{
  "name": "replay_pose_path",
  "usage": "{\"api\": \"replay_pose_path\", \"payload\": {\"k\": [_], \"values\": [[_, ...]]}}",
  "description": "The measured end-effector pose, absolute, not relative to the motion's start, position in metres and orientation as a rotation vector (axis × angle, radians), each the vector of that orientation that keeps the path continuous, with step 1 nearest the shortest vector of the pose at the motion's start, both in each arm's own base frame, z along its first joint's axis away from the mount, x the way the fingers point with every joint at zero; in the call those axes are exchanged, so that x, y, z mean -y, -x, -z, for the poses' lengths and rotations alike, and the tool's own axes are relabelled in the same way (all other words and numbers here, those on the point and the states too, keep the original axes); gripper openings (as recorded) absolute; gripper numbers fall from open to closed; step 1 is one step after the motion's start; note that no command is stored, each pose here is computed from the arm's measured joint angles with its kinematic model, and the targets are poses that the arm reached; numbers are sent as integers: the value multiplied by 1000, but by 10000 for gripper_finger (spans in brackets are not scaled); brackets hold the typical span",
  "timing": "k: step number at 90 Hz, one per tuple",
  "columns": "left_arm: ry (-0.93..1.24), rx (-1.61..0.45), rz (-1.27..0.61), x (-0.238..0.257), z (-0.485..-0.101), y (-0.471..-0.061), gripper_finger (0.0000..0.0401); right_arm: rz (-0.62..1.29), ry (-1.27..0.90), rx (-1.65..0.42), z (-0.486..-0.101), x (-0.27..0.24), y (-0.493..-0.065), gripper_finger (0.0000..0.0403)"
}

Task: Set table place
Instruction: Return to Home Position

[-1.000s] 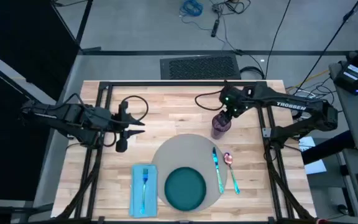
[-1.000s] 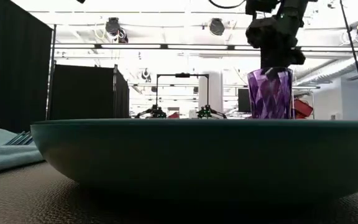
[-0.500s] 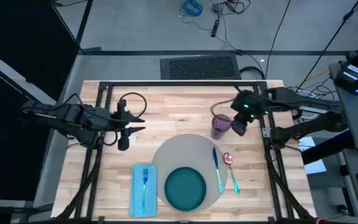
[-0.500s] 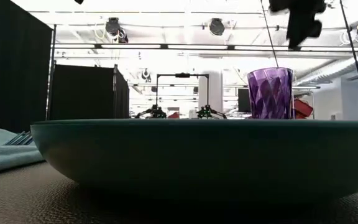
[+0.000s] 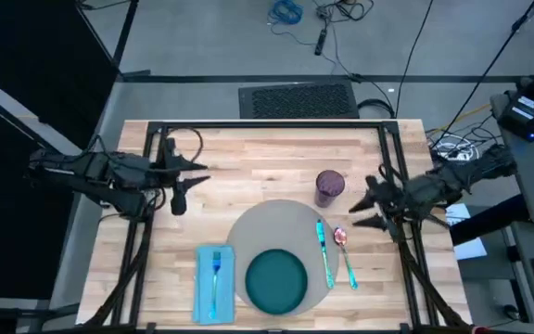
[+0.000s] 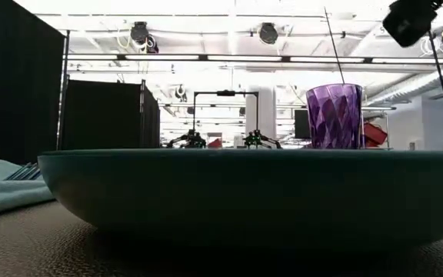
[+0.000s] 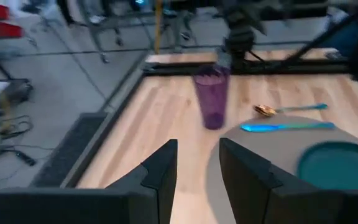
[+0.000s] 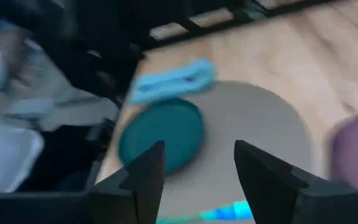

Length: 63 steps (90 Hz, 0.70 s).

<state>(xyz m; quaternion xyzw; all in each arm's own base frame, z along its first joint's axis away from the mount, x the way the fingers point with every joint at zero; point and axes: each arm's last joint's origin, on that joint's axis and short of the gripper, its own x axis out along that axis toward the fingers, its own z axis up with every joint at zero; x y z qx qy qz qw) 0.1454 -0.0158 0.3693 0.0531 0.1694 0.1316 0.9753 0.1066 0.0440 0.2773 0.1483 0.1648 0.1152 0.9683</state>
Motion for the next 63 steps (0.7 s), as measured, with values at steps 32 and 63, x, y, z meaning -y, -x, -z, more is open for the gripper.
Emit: {"api": "replay_pose_path", "payload": {"k": [32,63], "values": [[-155,10,-371,4,-342,-108,105,-549,-161,18,-246,-52,-91,176],[-133,246,-292,1,-254,-113,105,-330,-65,56,-231,-47,-95,176]]}}
